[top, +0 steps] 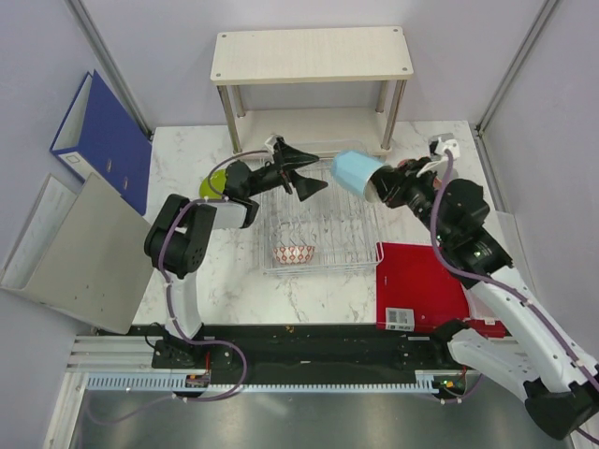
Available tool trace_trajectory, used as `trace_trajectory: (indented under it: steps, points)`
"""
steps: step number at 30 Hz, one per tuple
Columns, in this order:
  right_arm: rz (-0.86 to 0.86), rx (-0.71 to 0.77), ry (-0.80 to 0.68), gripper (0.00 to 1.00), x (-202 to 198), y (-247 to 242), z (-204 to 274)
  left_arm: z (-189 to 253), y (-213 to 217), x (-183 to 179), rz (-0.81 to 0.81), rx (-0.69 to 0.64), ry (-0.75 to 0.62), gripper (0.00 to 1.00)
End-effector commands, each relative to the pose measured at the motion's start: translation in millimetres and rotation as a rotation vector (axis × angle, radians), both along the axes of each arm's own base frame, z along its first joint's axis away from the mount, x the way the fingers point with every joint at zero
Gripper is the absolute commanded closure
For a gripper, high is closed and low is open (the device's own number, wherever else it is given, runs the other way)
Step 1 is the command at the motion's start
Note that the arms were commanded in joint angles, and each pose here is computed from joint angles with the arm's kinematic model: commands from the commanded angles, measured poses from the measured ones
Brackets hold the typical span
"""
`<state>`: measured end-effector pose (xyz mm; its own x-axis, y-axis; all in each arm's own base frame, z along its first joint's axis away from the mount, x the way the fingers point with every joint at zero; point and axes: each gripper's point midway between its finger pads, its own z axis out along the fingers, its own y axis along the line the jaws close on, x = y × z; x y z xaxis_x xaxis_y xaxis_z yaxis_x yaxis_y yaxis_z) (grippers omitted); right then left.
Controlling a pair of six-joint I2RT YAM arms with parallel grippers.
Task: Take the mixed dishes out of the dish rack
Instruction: Pick up the cup from the dish rack, then place the cup at the center of the board.
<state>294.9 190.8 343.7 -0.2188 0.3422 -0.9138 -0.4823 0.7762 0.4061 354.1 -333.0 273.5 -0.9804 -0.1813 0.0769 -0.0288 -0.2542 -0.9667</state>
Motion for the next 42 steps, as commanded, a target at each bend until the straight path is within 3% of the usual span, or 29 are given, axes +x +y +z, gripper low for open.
trace_trajectory:
  steps: [1,6,7,10,11,13,14,17,19,23,28,42]
  points:
    - [-0.264,0.146,-0.152,1.0,-6,-55,108,17,32,8,0.143,-0.084,-0.227,0.01]
    - [-0.727,0.053,0.003,1.0,25,-126,93,5,34,2,0.181,0.024,-0.255,0.01]
    - [-0.781,0.023,0.037,1.0,36,-135,89,7,33,-2,0.172,0.064,-0.231,0.01]
    - [-0.885,0.035,0.105,1.0,63,-166,84,17,31,-20,0.167,0.155,-0.332,0.01]
    - [-0.918,0.054,0.122,1.0,70,-175,82,-2,30,-21,0.171,0.257,-0.337,0.01]
    - [-1.036,0.045,0.159,1.0,84,-206,78,-5,31,-27,0.22,0.376,-0.378,0.01]
    - [-1.065,0.054,0.171,1.0,89,-214,76,-6,38,-39,0.236,0.497,-0.447,0.01]
    - [-1.113,0.122,0.228,1.0,112,-242,66,-1,57,-49,0.394,0.742,-0.592,0.01]
    - [-1.172,0.2,0.296,1.0,129,-276,46,5,73,-50,0.509,0.826,-0.616,0.01]
    - [-1.225,0.315,0.417,1.0,142,-312,3,8,107,-69,0.631,0.886,-0.634,0.01]
    - [-1.368,0.279,0.512,1.0,131,-359,-39,7,139,-87,0.719,0.956,-0.65,0.01]
    - [-1.442,0.132,0.797,1.0,140,-394,-134,-31,134,-110,0.59,0.965,-0.57,0.01]
